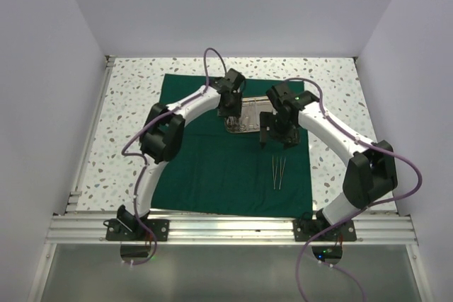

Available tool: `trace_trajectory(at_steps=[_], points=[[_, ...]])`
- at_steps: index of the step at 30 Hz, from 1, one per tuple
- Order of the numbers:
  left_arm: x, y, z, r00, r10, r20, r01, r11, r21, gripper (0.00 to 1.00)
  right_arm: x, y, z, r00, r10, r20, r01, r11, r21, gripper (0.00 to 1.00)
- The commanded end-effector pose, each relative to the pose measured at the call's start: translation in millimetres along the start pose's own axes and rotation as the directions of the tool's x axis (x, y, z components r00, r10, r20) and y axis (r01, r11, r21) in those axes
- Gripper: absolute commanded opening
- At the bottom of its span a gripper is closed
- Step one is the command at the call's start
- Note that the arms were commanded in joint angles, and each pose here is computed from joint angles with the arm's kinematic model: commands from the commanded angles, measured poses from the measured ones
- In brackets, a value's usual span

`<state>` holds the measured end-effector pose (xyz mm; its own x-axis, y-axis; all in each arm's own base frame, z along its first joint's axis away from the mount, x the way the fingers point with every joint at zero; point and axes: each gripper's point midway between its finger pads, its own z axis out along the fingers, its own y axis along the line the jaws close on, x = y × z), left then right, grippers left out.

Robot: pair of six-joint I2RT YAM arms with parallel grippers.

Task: Open and lay out the surgical kit
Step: Pick up the medical item from the container.

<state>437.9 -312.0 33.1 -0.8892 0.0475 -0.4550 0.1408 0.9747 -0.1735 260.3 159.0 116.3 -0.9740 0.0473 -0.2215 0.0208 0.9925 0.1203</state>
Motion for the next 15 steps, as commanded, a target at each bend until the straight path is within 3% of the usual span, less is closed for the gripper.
trace_trajectory(at_steps=[1, 10, 15], points=[[-2, 2, 5, 1.0, -0.003, 0.005, 0.004, 0.999, -0.052, 0.48, 5, -3, -17, 1.0, -0.028, -0.012, 0.028, 1.0, 0.0, 0.79], [25, 21, 22, 0.997, -0.002, -0.078, -0.01, 0.988, -0.152, 0.39, -3, -8, -20, 1.0, -0.022, -0.001, 0.022, 1.0, 0.019, 0.78], [45, 30, 30, 0.991, -0.004, -0.136, -0.022, 0.981, -0.191, 0.26, -6, -11, -21, 1.0, -0.012, 0.001, 0.012, 1.0, 0.019, 0.78]])
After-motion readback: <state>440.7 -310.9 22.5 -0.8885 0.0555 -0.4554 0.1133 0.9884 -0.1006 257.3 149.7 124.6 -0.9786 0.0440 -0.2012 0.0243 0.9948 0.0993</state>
